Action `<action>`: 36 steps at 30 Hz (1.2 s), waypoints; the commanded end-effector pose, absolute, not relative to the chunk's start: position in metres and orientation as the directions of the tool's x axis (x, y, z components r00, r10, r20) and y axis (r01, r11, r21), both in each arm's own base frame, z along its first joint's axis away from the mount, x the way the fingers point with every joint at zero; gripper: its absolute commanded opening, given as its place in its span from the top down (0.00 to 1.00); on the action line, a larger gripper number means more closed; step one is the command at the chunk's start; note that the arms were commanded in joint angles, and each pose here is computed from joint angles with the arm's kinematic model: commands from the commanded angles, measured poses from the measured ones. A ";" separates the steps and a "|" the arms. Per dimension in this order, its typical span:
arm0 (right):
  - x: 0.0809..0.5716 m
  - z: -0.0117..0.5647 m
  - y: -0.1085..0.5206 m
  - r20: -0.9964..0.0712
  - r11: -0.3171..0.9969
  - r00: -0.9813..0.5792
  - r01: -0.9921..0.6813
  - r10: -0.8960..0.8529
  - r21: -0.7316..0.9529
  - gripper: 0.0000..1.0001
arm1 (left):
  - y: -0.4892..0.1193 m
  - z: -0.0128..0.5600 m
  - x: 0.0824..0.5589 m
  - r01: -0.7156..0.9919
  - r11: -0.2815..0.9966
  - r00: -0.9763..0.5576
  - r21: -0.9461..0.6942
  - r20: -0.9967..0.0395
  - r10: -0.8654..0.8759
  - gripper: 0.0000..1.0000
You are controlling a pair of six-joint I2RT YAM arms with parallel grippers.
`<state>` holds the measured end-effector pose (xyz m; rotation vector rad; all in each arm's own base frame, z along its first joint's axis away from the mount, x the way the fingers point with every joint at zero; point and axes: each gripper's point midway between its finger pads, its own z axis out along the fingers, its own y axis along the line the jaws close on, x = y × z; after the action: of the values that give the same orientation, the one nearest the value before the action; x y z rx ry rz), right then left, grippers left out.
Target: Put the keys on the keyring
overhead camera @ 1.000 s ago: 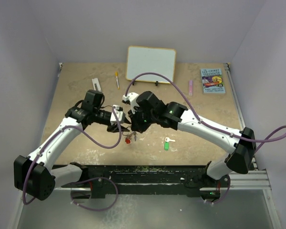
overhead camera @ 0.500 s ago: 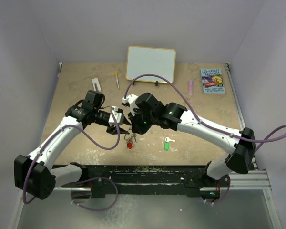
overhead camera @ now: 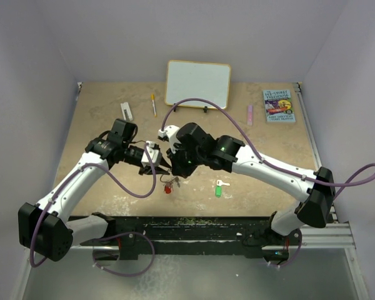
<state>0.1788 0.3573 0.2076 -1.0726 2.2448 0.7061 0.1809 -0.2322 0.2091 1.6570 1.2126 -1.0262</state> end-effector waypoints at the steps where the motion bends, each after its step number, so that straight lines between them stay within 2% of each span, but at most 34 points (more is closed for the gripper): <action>1: 0.180 0.236 0.369 -0.727 0.507 -0.484 -0.834 -0.487 0.216 1.00 | -0.237 0.226 0.179 0.949 -0.235 0.269 0.212 -0.932 0.244 0.71; 8: 0.176 0.235 0.369 -0.722 0.503 -0.489 -0.835 -0.490 0.224 1.00 | -0.237 0.225 0.181 0.949 -0.232 0.270 0.213 -0.930 0.249 0.74; 9: 0.176 0.235 0.369 -0.722 0.503 -0.489 -0.835 -0.490 0.224 1.00 | -0.237 0.226 0.181 0.948 -0.233 0.272 0.216 -0.930 0.247 0.73; 11: 0.175 0.235 0.370 -0.723 0.502 -0.488 -0.835 -0.488 0.225 1.00 | -0.238 0.227 0.180 0.948 -0.235 0.271 0.215 -0.932 0.242 0.64; 13: 0.175 0.235 0.371 -0.724 0.505 -0.489 -0.834 -0.486 0.224 1.00 | -0.238 0.228 0.180 0.948 -0.234 0.271 0.216 -0.932 0.239 0.59; 19: 0.174 0.240 0.374 -0.732 0.502 -0.484 -0.836 -0.480 0.223 1.00 | -0.237 0.225 0.181 0.951 -0.230 0.263 0.207 -0.932 0.249 0.59; 24: 0.172 0.242 0.375 -0.733 0.501 -0.483 -0.836 -0.480 0.223 1.00 | -0.238 0.223 0.180 0.952 -0.231 0.256 0.200 -0.934 0.248 0.67; 32: 0.170 0.242 0.378 -0.734 0.499 -0.482 -0.837 -0.478 0.225 1.00 | -0.238 0.225 0.179 0.952 -0.234 0.254 0.198 -0.937 0.241 0.75; 36: 0.171 0.240 0.378 -0.734 0.505 -0.484 -0.834 -0.476 0.223 1.00 | -0.238 0.227 0.176 0.951 -0.239 0.251 0.196 -0.940 0.231 0.90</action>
<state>0.1718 0.3625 0.2125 -1.0871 2.2250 0.6945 0.1771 -0.2324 0.2095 1.6632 1.2006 -1.0414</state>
